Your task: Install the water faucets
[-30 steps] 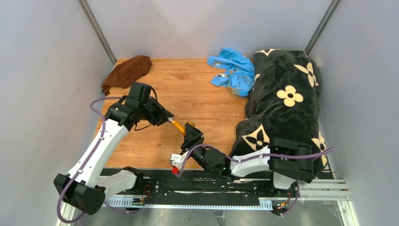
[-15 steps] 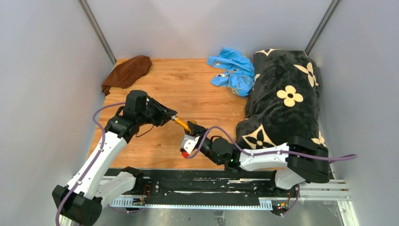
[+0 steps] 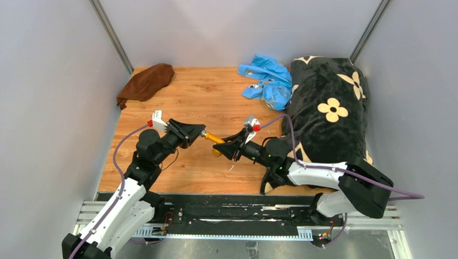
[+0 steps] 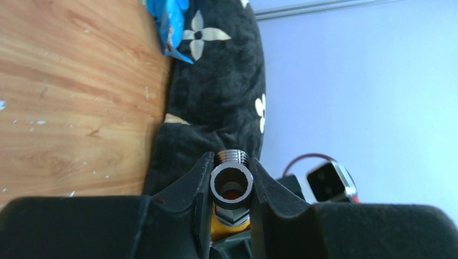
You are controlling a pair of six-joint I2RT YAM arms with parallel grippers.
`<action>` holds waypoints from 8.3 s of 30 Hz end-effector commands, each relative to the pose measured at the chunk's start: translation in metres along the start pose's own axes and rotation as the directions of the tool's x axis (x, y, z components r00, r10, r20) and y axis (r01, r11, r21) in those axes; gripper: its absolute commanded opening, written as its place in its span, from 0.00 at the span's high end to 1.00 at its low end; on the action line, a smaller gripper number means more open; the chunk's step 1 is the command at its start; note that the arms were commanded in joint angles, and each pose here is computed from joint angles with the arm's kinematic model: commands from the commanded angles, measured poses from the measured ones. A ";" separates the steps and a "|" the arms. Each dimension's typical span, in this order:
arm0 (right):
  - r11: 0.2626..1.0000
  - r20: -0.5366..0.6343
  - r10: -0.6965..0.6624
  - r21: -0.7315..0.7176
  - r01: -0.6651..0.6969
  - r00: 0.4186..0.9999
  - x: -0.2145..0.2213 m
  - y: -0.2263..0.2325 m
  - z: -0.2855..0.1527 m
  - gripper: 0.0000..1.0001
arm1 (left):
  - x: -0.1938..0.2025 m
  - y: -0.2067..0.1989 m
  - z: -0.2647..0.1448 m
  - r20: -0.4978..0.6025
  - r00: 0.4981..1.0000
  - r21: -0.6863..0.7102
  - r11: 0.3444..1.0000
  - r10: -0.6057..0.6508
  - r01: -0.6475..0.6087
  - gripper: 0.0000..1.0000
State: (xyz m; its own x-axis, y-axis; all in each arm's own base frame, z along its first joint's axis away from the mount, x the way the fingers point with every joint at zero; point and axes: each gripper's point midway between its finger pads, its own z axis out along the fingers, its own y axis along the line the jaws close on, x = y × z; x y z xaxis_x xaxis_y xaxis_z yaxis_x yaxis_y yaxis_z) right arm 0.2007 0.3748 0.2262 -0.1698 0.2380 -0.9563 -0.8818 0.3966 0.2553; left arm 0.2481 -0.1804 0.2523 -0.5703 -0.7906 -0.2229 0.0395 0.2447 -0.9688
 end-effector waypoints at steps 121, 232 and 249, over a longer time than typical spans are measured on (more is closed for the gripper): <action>0.996 0.186 -0.084 -0.009 0.087 0.979 -0.022 0.039 -0.004 0.99 | -0.002 -0.001 -0.001 -0.025 0.997 -0.158 0.985 -0.072 0.067 1.00; 0.957 -0.247 -0.275 0.025 0.290 0.929 -0.027 -0.017 -0.125 0.46 | 0.056 -0.011 0.048 -0.234 0.967 -0.053 0.992 0.100 -0.116 1.00; 0.900 -0.060 -0.436 -0.019 0.436 0.898 -0.006 -0.011 -0.116 0.25 | 0.045 0.035 0.030 -0.155 0.981 -0.543 0.840 -0.115 0.013 1.00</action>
State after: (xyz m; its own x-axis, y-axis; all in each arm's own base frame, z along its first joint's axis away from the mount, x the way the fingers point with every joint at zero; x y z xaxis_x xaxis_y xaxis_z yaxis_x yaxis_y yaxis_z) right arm 0.1555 0.2602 0.2015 0.1237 -0.0572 -0.9907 -0.8951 0.4245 -0.1363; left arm 0.2539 -0.2262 0.2083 -0.6976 -0.7055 -0.1249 -0.3521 0.4895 -0.7977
